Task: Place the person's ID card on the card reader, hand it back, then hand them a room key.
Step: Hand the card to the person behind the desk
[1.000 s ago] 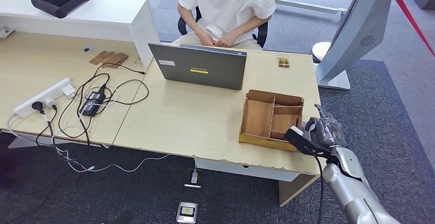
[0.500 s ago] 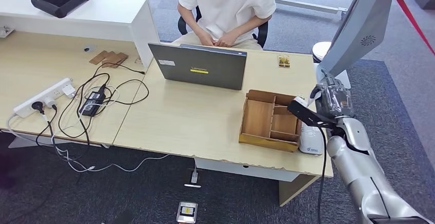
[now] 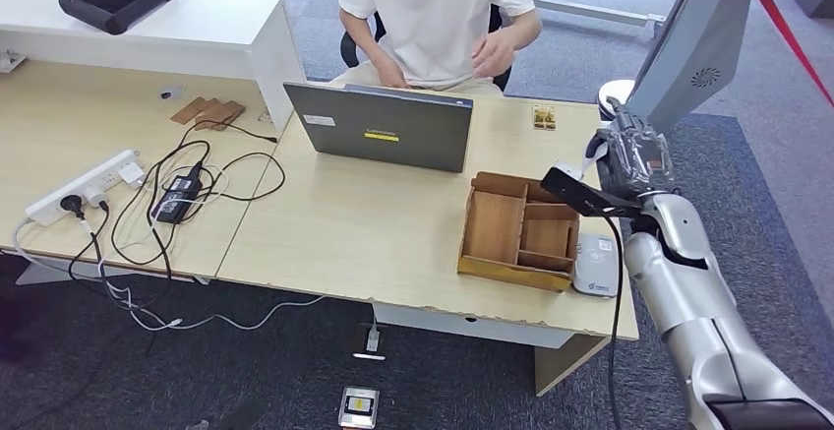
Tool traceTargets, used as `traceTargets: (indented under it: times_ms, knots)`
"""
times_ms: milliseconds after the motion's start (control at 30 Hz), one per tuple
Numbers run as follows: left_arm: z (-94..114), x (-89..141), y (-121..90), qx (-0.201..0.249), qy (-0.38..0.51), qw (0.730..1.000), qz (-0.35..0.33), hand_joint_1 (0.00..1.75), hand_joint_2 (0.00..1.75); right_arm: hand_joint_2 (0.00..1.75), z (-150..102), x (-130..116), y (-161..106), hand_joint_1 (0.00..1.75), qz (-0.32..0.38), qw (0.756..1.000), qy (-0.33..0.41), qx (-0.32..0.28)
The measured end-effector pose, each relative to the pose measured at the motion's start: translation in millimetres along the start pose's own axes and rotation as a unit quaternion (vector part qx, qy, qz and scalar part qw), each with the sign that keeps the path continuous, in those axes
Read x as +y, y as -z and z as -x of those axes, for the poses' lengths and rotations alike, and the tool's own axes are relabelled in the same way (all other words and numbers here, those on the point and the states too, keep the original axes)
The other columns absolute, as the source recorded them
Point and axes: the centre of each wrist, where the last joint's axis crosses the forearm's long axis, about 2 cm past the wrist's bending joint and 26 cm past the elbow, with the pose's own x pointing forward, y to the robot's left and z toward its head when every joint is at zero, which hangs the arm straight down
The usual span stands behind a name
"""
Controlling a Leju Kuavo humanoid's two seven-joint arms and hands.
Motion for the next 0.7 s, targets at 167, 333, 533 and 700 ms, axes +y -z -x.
traceTargets:
  times_ms: [167,333,533,700]
  knots:
    - [-16,6,5,-0.018,0.021,1.000,0.006,0.00,1.75,1.75,-23,-17,24,1.75,0.007,0.999,-0.005,-0.033]
    - [-30,9,8,-0.038,0.043,0.998,0.011,0.00,1.75,1.75,-47,-31,45,1.75,0.001,0.999,-0.012,-0.048]
    - [-44,12,10,-0.052,0.060,0.997,0.012,0.00,0.00,1.75,-62,-42,61,1.75,-0.031,0.999,-0.027,-0.035]
    - [-51,14,11,-0.058,0.075,0.995,0.015,0.00,0.00,1.75,-60,-44,65,1.75,-0.058,0.997,-0.038,-0.015]
